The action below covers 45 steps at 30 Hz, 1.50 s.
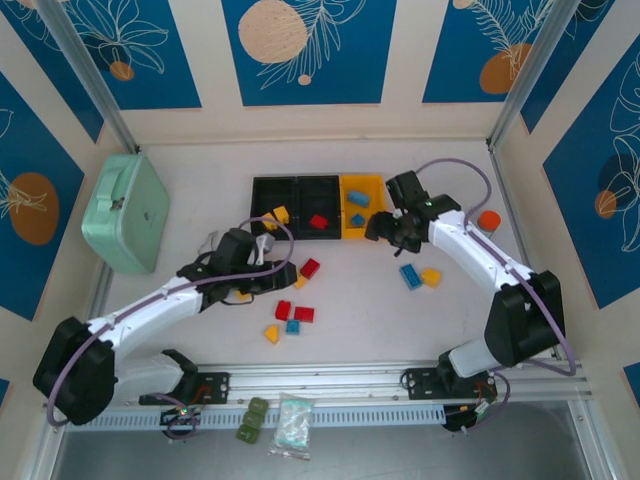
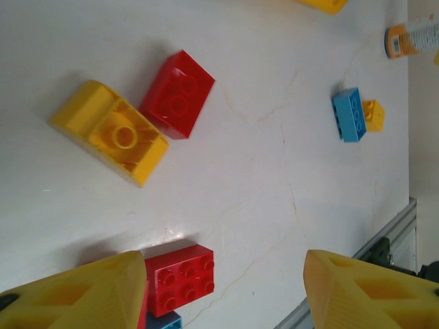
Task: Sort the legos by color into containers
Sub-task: Pick up the lego from the middle-right of the table.
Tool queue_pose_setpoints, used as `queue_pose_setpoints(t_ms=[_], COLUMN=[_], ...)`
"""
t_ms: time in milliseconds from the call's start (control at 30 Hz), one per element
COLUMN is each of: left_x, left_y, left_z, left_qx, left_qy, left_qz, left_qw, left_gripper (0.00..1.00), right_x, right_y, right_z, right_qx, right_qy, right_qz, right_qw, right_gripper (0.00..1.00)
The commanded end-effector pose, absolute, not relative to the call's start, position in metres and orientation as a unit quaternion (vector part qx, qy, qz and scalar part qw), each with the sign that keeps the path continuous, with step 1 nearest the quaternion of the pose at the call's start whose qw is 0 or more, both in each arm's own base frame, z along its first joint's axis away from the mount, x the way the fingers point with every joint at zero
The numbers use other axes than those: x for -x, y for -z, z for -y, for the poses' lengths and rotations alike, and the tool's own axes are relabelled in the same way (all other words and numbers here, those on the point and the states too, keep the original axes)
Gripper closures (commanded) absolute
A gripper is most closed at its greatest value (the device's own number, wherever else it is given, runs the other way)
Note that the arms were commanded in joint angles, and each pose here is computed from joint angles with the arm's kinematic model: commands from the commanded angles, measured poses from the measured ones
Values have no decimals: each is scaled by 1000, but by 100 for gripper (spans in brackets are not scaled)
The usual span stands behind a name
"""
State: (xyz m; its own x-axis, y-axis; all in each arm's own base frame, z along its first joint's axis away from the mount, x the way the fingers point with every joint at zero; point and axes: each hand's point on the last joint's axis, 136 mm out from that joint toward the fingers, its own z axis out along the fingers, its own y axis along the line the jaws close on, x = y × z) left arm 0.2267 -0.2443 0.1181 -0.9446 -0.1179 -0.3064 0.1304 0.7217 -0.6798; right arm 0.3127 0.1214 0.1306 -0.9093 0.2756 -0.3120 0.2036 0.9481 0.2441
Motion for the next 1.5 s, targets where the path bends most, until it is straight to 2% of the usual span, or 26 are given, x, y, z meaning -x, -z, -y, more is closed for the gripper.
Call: queue_pose_setpoints(t_ms=[0,233,533,900,1033,1133,1267,1467], left_x=[-231,-229,-226,-226,-225,-225,-225,-222], left_y=[-140,-132,-125,-115,-111,-110,-109,-106], left_z=[271,289,283,280,280,280,279,274], left_qx=[-50,-66,-61,-51,-50,-49,-48,-41], left_qy=[407,405,393,385,384,384,383,380], left_qz=[-894,-897,-902,-907,-908,-908,-909,-910], left_qw=[180,166,166,163,159,159,158,160], left_gripper=[38,38,38,38,38,38,38,39], right_x=[-305,-301,-313,-290,-280,-277,-271,-254], right_y=[-119,-79,-50,-27,-20,-18,-14,-16], right_z=[-102,-91,-70,-86,-91,-95,-101,-107], right_qx=[-144,-148,-163,-138,-136,-128,-120,-116], right_qy=[-106,-96,-63,-64,-62,-54,-35,-19], right_qz=[-968,-973,-976,-985,-986,-988,-991,-993], right_qw=[174,146,133,86,70,62,39,22], right_gripper=[20,19,19,20,25,32,27,24])
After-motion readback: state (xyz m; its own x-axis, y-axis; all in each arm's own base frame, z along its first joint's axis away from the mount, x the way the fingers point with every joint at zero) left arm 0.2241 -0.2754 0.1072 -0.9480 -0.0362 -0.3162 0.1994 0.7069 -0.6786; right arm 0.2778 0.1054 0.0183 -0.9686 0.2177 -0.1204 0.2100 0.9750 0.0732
